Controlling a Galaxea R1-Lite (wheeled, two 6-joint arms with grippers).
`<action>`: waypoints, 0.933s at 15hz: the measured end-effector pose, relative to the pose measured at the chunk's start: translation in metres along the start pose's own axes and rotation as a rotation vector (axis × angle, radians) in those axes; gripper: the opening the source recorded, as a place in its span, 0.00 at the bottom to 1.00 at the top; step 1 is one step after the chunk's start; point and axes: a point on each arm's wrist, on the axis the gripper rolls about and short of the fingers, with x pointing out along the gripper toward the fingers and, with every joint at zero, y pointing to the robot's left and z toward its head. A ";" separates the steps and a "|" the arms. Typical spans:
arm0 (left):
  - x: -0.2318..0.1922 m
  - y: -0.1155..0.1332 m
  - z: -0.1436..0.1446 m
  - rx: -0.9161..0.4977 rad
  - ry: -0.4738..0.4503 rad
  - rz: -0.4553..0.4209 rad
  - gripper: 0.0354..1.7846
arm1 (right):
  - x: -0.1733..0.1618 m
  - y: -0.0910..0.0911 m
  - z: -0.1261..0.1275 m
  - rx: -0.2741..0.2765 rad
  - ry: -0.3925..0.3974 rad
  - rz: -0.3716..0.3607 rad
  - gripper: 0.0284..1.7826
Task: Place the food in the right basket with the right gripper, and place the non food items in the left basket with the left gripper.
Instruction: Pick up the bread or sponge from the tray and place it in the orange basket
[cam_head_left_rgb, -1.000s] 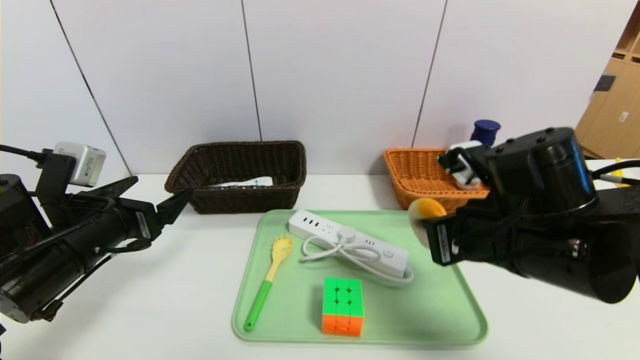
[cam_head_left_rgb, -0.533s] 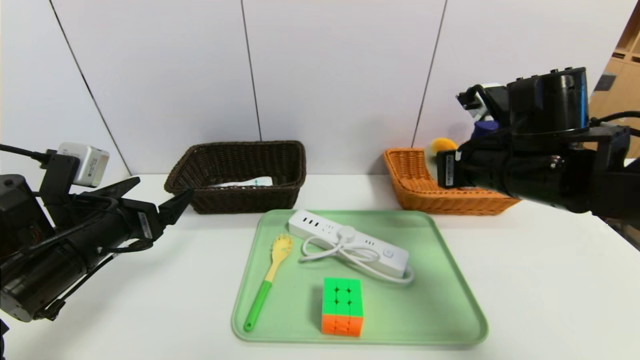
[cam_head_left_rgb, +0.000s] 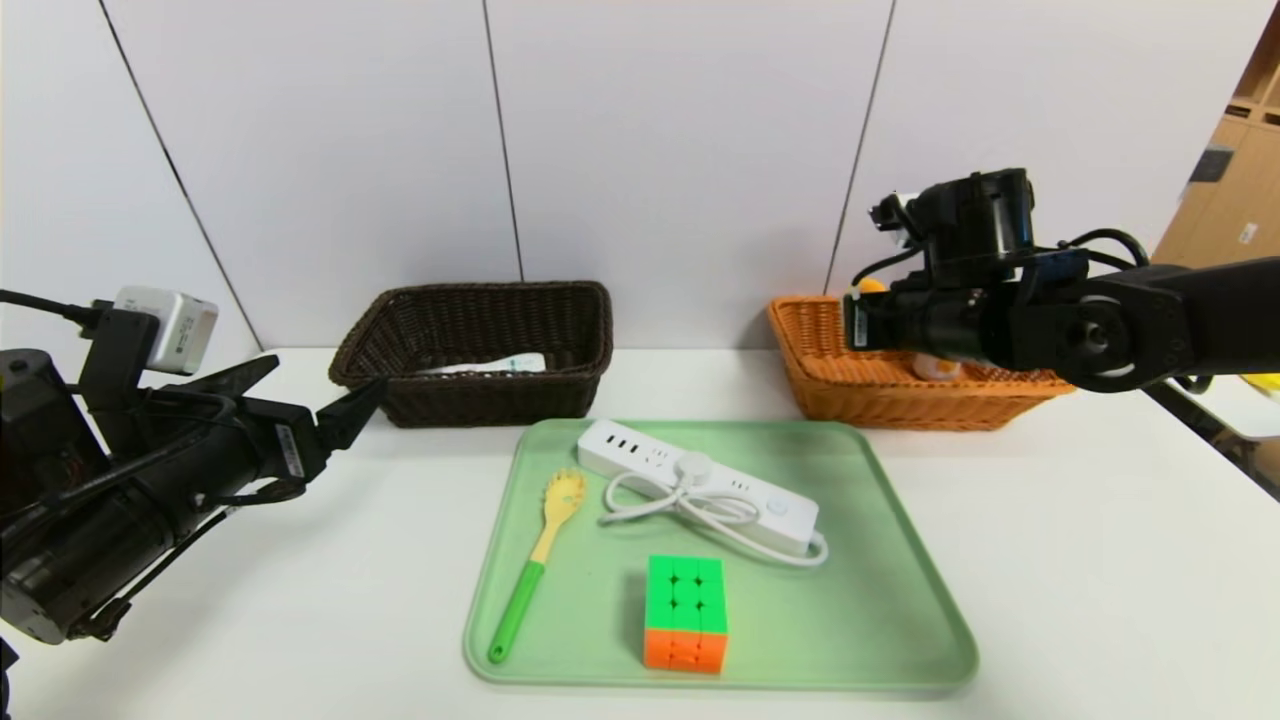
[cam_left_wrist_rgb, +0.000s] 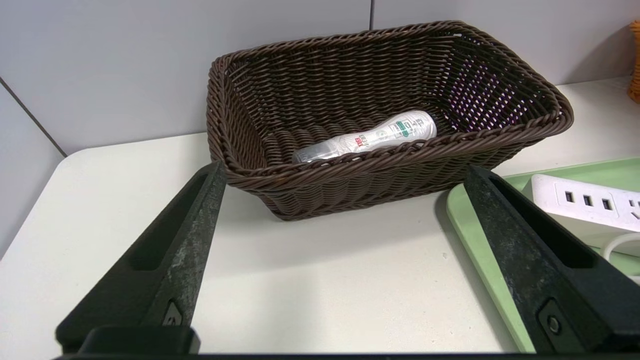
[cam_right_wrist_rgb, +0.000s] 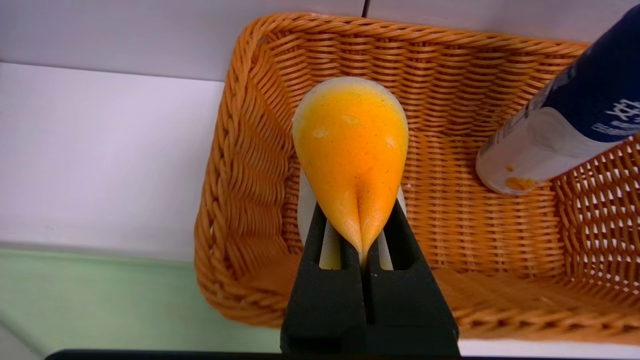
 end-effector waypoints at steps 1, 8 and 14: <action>0.000 0.000 0.000 0.000 0.000 0.000 0.94 | 0.007 0.001 -0.002 0.001 0.008 -0.003 0.03; 0.001 0.000 0.000 -0.002 0.001 0.000 0.94 | 0.038 -0.004 -0.007 0.007 0.024 -0.050 0.30; 0.002 0.000 0.000 -0.001 -0.001 0.000 0.94 | 0.045 -0.004 -0.011 0.005 0.014 -0.061 0.66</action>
